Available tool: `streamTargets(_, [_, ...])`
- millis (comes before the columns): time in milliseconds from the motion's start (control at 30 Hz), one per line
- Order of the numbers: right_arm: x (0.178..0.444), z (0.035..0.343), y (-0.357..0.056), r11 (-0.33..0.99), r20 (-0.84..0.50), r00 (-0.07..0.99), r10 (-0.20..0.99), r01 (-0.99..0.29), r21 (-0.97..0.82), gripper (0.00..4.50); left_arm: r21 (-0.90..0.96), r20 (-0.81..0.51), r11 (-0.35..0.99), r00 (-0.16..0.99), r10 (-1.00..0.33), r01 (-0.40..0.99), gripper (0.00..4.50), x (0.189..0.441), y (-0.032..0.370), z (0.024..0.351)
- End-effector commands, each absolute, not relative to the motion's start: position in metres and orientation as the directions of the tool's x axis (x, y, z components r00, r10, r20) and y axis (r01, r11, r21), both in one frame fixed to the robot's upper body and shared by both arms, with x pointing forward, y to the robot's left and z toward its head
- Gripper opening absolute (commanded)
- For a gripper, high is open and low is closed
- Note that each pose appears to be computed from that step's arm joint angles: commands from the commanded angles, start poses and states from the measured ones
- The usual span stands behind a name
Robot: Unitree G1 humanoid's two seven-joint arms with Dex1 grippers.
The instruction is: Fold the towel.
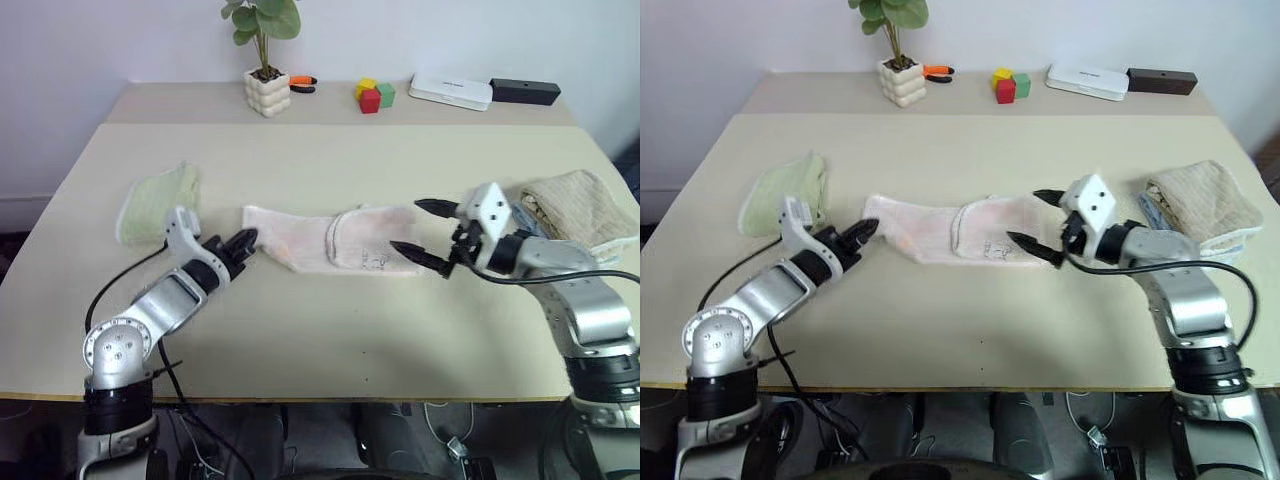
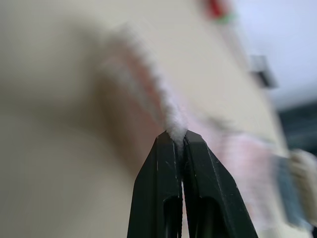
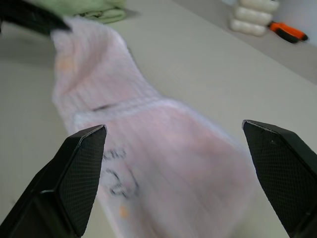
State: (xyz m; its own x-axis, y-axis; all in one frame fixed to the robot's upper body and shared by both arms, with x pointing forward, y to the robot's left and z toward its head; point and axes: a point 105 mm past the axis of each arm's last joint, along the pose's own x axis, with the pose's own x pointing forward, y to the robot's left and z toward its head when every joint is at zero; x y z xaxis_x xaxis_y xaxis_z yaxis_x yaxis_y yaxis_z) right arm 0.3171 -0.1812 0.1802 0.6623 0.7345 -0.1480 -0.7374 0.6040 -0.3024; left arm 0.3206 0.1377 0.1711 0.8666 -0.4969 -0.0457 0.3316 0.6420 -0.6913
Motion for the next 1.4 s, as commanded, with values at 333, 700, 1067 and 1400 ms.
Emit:
streamTargets(333, [0.309, 0.213, -0.216, 0.682, -0.097, 0.742, 0.663, -0.653, -0.329, 4.50, -0.428, 0.076, 0.465, 0.543, -0.836, 0.775, 0.02, 0.328, 0.019, 0.185])
streamTargets(700, [0.299, 0.221, -0.218, 0.708, -0.071, 0.762, 0.643, -0.627, -0.325, 4.50, -0.390, 0.008, 0.300, 0.329, -0.944, 0.870, 0.02, 0.316, -0.067, 0.147])
streamTargets(1067, [0.308, 0.224, -0.211, 0.716, -0.043, 0.764, 0.644, -0.621, -0.319, 4.50, -0.382, -0.016, 0.284, 0.301, -0.954, 0.879, 3.83, 0.316, -0.061, 0.141])
streamTargets(1400, [0.330, 0.236, -0.203, 0.767, 0.069, 0.779, 0.623, -0.591, -0.250, 4.50, -0.330, 0.136, 0.099, 0.151, -0.979, 0.939, 4.43, 0.290, -0.041, 0.188])
